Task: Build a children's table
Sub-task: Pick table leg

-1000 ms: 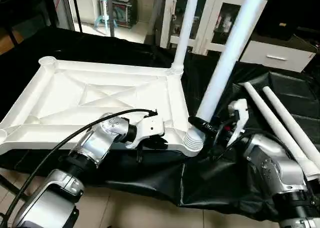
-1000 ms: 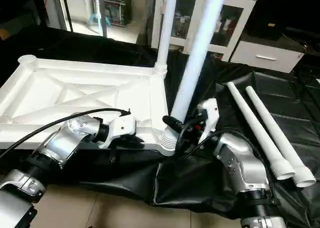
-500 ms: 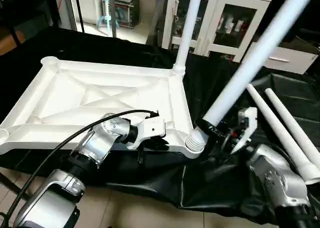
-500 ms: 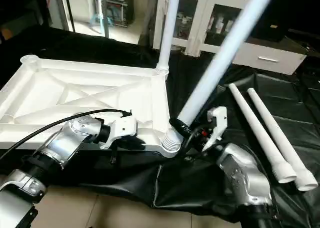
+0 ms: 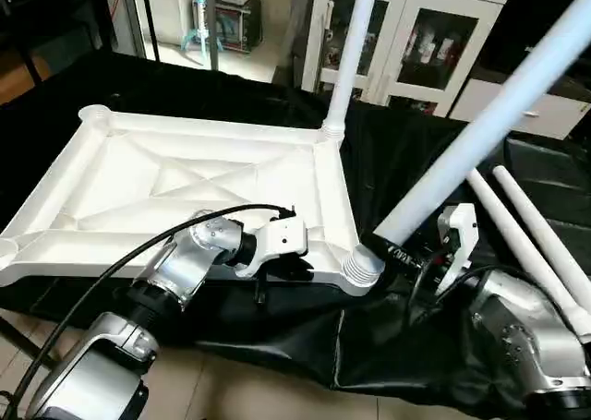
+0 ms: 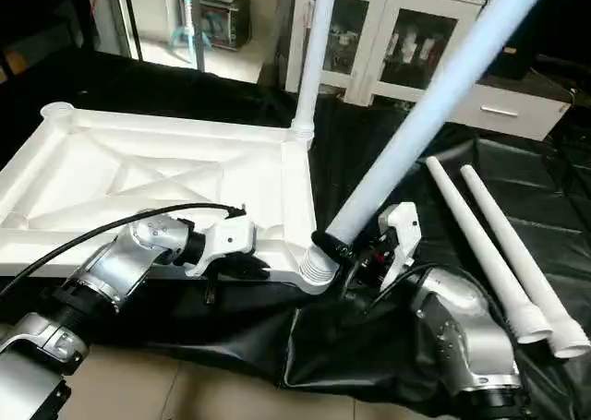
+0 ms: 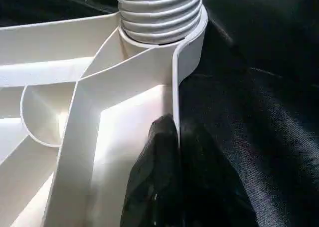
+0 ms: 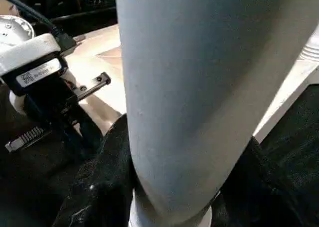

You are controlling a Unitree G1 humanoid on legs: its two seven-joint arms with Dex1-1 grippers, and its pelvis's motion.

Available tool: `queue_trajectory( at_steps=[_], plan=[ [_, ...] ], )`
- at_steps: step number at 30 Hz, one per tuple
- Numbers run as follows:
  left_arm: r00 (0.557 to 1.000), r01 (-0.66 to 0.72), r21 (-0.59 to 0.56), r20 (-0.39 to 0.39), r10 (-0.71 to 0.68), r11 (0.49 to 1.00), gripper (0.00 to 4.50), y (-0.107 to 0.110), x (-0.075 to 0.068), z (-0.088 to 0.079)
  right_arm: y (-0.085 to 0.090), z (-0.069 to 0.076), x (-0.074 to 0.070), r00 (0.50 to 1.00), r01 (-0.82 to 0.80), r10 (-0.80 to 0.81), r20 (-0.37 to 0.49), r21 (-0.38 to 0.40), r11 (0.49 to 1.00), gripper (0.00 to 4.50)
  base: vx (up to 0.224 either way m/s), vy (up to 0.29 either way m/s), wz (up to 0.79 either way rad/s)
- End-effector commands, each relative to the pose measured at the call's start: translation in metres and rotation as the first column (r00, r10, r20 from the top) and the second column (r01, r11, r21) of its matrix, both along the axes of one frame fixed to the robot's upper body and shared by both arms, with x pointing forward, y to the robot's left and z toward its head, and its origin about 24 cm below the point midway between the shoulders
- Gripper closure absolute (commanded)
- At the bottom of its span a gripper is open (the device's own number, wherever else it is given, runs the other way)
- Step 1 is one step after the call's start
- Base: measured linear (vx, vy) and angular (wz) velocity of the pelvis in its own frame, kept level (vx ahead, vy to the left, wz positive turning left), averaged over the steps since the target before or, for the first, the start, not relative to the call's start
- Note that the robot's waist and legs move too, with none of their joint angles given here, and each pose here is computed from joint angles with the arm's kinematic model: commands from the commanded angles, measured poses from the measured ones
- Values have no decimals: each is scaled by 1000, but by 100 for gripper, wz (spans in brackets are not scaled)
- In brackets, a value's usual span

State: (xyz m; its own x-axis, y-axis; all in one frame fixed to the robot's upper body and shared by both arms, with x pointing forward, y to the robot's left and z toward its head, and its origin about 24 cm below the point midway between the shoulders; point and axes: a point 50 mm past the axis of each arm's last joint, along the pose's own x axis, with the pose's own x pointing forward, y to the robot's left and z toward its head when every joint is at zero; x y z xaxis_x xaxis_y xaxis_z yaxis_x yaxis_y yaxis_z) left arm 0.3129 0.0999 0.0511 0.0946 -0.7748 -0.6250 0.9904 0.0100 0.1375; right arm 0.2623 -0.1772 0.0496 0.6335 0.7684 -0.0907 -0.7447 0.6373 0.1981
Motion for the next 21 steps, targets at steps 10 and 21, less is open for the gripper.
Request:
queue_trajectory(
  at_steps=[10,21],
  plan=[
    [999,-18,42,-27,19,999,450,4,-3,-10,13,-51,-9,947,-202,135,-290,-215,956,267,0,0,0],
    [999,-25,43,-26,26,999,450,6,-4,-10,11,-51,6,952,-144,72,-296,-226,963,267,0,0,0]
  ],
)
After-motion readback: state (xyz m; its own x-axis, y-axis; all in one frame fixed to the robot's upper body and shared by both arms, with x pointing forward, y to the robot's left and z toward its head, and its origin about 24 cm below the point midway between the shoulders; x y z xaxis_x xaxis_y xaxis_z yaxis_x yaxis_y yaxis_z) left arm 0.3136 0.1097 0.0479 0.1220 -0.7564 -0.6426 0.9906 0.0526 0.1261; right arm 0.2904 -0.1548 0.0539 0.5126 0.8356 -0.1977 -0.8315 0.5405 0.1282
